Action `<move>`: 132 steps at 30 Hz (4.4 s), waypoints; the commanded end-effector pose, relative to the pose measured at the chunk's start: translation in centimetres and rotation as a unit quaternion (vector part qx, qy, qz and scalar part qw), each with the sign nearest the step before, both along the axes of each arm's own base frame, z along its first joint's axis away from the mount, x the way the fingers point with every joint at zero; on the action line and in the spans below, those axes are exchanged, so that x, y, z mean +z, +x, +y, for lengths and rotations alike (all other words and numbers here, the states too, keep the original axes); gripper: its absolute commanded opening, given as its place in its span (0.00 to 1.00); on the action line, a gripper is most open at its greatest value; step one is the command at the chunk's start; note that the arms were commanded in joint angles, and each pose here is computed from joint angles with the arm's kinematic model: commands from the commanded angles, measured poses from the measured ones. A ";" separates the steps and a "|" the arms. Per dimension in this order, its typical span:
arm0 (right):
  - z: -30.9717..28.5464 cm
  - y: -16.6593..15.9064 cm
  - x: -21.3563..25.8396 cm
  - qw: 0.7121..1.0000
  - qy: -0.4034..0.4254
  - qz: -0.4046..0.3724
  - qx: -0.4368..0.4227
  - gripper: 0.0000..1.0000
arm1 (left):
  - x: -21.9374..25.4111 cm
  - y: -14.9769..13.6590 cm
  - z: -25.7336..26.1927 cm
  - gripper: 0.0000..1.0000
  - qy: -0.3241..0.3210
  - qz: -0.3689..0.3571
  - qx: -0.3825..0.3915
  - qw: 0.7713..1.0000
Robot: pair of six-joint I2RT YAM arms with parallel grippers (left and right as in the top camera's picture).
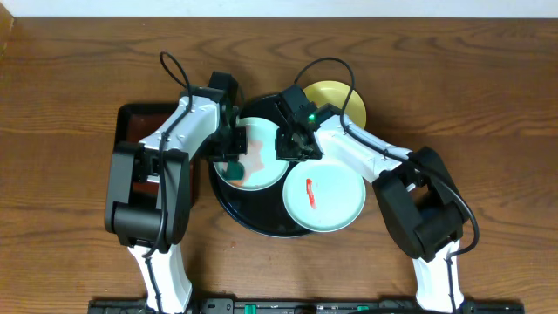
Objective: Clean dirty plates on tray and stack at the side
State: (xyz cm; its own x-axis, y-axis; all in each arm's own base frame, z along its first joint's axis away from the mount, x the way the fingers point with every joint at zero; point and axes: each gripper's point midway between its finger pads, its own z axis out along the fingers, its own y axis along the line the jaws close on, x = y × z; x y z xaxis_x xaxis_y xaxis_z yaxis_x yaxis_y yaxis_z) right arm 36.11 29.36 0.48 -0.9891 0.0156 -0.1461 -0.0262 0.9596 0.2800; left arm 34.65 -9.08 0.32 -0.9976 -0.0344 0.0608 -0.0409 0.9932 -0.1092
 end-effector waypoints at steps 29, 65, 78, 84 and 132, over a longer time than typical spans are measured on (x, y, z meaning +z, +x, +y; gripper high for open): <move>-0.7 -1.8 -2.0 0.999 -0.024 0.028 0.013 0.01 | -1.4 -2.6 -1.4 0.08 -0.075 0.063 -0.002 0.995; 1.3 -0.5 4.3 0.995 0.032 -0.049 0.085 0.01 | 16.2 2.6 7.8 0.07 0.089 -0.154 0.126 0.976; -2.9 1.6 12.0 0.965 -0.122 -0.217 0.081 0.01 | 15.8 2.0 9.3 0.07 0.094 -0.145 0.145 0.974; -4.2 1.8 14.8 0.922 -0.234 -0.297 0.078 0.01 | 15.7 2.1 9.3 0.07 0.094 -0.145 0.145 0.974; -1.5 -0.6 13.3 0.981 -0.042 -0.174 0.081 0.01 | 15.7 2.1 9.3 0.08 0.094 -0.145 0.145 0.974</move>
State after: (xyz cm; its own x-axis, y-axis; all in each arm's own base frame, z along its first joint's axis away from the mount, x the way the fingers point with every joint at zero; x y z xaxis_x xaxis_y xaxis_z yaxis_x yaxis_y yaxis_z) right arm 36.07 27.27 12.59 -0.7940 -0.2720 -0.5437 -0.2380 0.9620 -0.1337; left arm 36.94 -0.12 16.46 -0.9200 -0.2878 -0.2660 -0.3005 0.9537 0.0076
